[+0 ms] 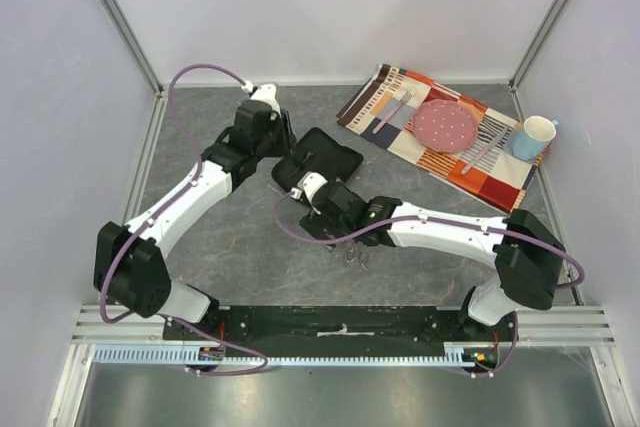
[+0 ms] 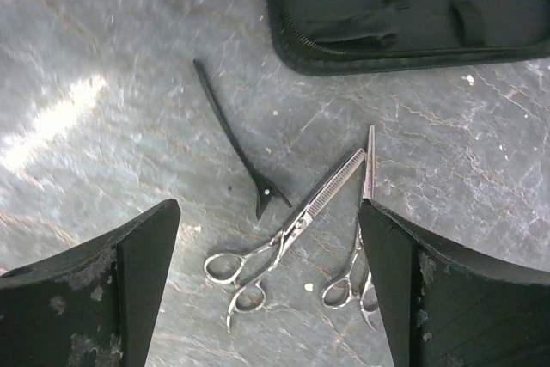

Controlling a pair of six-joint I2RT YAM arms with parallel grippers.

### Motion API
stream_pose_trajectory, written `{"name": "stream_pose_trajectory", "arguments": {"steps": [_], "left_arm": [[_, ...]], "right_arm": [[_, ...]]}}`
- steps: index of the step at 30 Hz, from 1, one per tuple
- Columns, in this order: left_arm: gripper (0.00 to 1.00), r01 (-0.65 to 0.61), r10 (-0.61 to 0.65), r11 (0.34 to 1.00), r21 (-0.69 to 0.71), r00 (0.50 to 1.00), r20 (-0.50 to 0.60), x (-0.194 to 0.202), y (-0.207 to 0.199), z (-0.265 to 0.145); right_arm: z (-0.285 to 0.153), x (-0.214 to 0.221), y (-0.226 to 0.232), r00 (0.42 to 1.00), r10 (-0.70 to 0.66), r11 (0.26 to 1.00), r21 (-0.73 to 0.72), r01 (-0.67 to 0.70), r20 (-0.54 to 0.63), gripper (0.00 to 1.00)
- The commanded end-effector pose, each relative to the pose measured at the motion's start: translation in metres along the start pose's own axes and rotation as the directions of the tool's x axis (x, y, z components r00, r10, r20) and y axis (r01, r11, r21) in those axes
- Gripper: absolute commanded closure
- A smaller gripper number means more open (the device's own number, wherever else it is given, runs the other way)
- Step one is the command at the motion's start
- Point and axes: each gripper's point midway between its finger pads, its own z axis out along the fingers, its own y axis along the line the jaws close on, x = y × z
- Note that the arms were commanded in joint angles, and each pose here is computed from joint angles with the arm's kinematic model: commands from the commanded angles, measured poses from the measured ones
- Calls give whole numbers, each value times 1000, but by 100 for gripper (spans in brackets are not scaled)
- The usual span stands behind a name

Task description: Sort the hair-cutting tools

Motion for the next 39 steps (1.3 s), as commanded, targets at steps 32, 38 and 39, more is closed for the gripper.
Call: {"name": "stream_pose_trajectory", "arguments": {"steps": [32, 38, 39], "left_arm": [[53, -43, 55, 955, 292, 998, -33, -32, 29, 62], [53, -60, 69, 957, 284, 997, -24, -37, 30, 63], [53, -64, 72, 957, 283, 997, -21, -39, 30, 62]], "right_arm": [[69, 33, 22, 949, -301, 911, -321, 259, -88, 37], [73, 48, 28, 945, -301, 904, -353, 240, -129, 48], [74, 52, 28, 943, -303, 904, -354, 239, -138, 51]]}}
